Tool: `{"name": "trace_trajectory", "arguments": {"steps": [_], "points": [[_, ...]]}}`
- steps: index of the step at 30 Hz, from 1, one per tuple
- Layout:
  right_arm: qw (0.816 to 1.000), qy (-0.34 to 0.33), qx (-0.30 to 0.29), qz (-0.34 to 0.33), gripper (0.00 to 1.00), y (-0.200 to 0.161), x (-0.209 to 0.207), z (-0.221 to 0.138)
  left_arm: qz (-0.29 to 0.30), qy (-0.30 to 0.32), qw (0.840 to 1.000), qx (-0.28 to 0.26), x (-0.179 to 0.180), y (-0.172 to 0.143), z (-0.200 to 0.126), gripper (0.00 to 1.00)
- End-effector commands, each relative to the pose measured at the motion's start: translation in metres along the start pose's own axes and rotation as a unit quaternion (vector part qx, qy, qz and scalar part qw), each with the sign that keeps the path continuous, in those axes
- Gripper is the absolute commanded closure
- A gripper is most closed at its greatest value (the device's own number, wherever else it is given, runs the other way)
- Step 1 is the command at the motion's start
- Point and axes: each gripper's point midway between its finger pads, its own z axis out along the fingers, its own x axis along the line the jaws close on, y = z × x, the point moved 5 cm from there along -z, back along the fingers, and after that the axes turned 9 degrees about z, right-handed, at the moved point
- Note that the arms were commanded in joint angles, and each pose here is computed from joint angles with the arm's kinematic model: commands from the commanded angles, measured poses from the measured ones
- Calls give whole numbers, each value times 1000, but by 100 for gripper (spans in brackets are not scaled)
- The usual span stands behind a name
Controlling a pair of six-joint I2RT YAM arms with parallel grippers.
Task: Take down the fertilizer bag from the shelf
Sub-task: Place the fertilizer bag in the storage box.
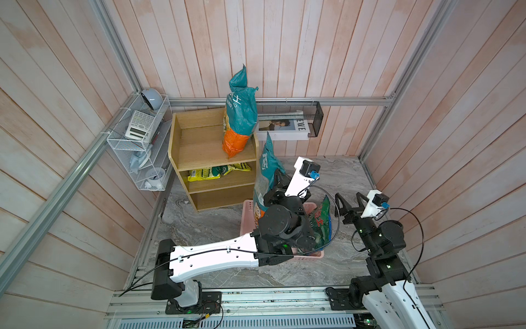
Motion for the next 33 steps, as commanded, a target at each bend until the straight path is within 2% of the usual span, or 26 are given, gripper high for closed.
{"name": "trace_trajectory", "arguments": {"steps": [1, 2, 3, 5, 10, 33], "points": [[1000, 10, -4, 4, 2, 1, 2, 0, -122, -101, 987, -32, 22, -2, 1, 100], [1000, 10, -4, 4, 2, 1, 3, 0, -149, -130, 980, -18, 21, -9, 7, 100], [1000, 9, -4, 3, 2, 1, 2, 0, -161, -126, 979, -16, 22, -12, 9, 100], [1000, 9, -4, 4, 2, 1, 2, 0, -144, -111, 983, -30, 12, -14, 3, 100], [1000, 9, -4, 4, 2, 1, 2, 0, -139, -130, 981, -33, -15, -25, 3, 100], [1000, 10, -2, 5, 2, 0, 2, 0, -185, -152, 970, -36, -100, -67, 19, 100]]}}
